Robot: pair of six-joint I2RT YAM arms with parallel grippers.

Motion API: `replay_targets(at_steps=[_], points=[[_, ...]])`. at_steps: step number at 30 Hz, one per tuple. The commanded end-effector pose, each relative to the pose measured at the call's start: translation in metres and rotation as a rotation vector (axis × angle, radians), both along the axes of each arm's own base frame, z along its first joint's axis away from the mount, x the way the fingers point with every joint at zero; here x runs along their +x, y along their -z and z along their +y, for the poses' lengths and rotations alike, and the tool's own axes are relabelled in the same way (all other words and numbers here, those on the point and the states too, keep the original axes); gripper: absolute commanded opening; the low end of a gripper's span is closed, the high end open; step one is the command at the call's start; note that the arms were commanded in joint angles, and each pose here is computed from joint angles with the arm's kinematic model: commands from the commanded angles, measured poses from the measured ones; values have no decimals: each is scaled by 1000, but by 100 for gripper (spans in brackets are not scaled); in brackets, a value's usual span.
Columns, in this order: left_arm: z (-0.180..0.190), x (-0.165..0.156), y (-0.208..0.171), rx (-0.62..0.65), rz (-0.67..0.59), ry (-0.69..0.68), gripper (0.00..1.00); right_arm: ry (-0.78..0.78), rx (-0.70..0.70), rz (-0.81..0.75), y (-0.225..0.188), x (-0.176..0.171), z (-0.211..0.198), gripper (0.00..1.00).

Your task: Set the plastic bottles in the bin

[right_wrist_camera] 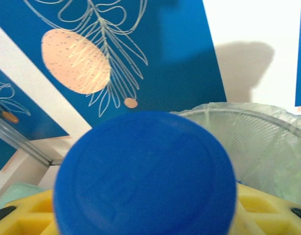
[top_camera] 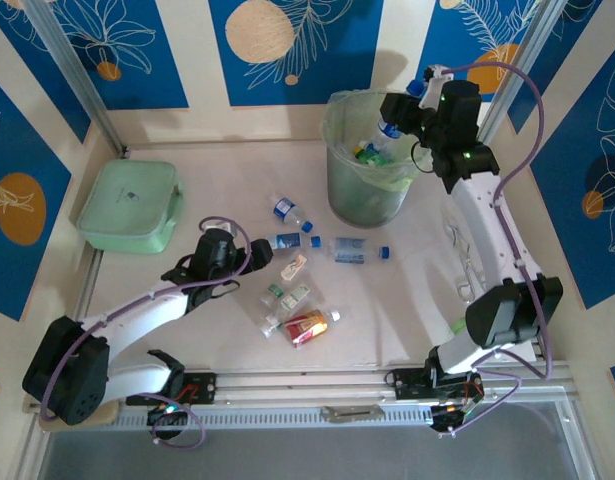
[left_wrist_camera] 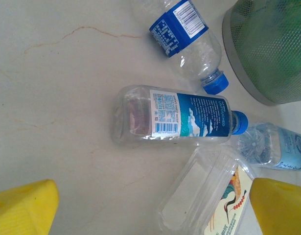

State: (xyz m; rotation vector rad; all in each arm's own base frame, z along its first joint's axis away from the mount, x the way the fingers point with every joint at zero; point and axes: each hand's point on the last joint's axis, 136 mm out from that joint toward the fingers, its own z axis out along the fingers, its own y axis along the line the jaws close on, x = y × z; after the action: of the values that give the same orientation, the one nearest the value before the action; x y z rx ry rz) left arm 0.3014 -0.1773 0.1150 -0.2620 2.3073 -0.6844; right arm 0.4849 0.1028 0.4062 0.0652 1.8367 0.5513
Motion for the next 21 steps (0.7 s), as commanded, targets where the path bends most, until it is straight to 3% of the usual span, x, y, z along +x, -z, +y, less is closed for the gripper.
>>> replay_targets(at_steps=[1, 12, 21], points=[[4, -1, -5, -16, -12, -18, 99, -29, 10, 2, -6, 13, 6, 55], [19, -10, -8, 14, -29, -49, 99, -69, 60, 101, 27, 36, 25, 61], [25, -12, -11, 18, -49, -72, 99, -49, 36, 53, -3, 31, 19, 84]])
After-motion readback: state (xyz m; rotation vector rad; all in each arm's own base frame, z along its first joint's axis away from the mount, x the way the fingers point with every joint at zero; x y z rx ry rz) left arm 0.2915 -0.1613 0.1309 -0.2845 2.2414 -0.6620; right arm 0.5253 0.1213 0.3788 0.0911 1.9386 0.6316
